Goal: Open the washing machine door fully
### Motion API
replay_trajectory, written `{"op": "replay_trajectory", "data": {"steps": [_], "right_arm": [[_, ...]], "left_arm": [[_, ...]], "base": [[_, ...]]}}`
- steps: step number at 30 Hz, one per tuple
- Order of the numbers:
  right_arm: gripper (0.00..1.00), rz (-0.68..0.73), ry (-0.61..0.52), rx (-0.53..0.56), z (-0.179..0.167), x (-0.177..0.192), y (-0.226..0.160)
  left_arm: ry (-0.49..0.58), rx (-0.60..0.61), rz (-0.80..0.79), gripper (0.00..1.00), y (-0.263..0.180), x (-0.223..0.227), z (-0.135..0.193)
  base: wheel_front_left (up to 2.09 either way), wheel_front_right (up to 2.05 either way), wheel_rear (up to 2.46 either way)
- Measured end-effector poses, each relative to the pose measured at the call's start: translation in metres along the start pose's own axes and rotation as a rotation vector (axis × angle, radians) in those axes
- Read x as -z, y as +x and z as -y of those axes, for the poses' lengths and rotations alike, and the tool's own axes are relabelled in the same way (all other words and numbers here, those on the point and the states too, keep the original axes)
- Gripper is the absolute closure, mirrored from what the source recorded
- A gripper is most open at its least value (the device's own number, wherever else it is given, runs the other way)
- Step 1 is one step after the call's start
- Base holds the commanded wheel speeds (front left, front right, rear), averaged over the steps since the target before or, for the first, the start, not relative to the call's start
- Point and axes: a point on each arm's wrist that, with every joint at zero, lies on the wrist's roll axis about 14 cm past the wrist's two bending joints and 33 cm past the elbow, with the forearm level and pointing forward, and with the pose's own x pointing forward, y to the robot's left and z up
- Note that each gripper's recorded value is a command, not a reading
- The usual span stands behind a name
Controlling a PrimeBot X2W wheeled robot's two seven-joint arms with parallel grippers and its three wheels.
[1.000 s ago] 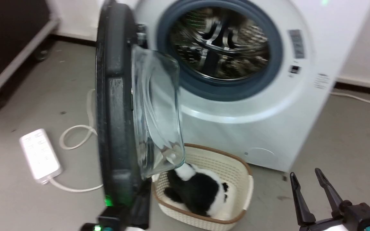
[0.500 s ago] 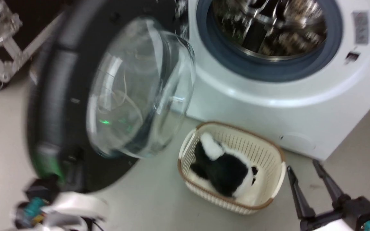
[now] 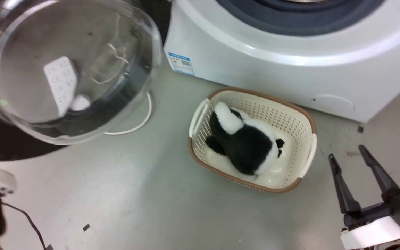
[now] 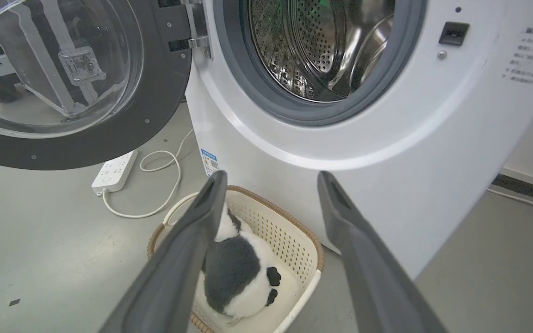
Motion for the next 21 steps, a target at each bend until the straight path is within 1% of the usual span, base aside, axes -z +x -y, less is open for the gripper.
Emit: {"op": "replay_trajectory", "data": {"steps": [5, 11, 15, 16, 17, 21], "right_arm": [[0.00, -0.024, -0.001, 0.038, 0.015, 0.010, -0.004], [0.00, -0.020, -0.004, 0.067, 0.023, 0.008, -0.008], [0.00, 0.008, -0.006, 0.090, 0.024, -0.003, -0.013], [0.00, 0.008, -0.006, 0.090, 0.024, -0.003, -0.013], [0.00, 0.023, -0.010, 0.104, 0.026, -0.010, -0.016], [0.00, 0.063, -0.016, 0.132, 0.027, -0.028, -0.024]], "left_arm": [[0.022, -0.010, -0.011, 1.00, 0.027, 0.006, -0.004], [0.023, -0.001, 0.001, 1.00, 0.035, 0.008, 0.000], [0.013, 0.079, 0.067, 1.00, 0.030, -0.007, 0.022], [0.013, 0.079, 0.067, 1.00, 0.030, -0.007, 0.022], [0.012, 0.121, 0.114, 1.00, 0.022, -0.018, 0.035], [-0.035, 0.215, 0.221, 1.00, -0.007, -0.043, 0.070]], "base": [[0.00, 0.00, 0.00], [0.00, 0.00, 0.00], [0.00, 0.00, 0.00], [0.00, 0.00, 0.00], [0.00, 0.00, 0.00], [0.00, 0.00, 0.00]]}}
